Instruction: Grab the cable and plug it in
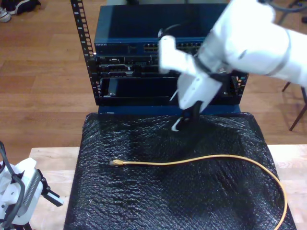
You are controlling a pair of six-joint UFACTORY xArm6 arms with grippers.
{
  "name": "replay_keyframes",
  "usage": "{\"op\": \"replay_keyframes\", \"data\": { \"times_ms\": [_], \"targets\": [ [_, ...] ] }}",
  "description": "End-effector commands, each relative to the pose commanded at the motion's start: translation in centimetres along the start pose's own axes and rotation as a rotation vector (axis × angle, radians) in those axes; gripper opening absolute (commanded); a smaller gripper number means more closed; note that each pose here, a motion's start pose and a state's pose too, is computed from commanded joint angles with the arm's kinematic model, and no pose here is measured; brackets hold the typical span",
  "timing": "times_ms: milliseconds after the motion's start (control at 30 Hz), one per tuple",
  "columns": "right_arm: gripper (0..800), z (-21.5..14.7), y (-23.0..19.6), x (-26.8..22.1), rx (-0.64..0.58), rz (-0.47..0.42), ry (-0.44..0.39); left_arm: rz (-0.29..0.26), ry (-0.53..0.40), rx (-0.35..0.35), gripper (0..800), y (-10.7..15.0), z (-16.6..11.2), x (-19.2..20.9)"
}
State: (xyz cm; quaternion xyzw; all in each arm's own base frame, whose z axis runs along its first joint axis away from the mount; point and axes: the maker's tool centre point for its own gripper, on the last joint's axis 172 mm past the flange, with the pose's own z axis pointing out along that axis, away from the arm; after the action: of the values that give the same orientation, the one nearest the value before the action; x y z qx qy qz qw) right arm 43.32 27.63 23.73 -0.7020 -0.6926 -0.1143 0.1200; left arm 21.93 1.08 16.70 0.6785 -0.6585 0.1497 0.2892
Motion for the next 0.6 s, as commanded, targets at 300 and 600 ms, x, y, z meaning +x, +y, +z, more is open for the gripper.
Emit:
{"op": "replay_keyframes", "data": {
  "times_ms": [300, 600],
  "targets": [
    [792, 6.0, -0.8, 1.3, -0.062, 0.011, -0.241, -0.013, -0.009, 0.011, 800, -0.4, -0.1, -0.4],
    [782, 10.3, -1.4, 3.2, -0.072, 0.044, -0.323, -0.023, -0.004, 0.001, 800, -0.4, 0.2, -0.5]
  ]
}}
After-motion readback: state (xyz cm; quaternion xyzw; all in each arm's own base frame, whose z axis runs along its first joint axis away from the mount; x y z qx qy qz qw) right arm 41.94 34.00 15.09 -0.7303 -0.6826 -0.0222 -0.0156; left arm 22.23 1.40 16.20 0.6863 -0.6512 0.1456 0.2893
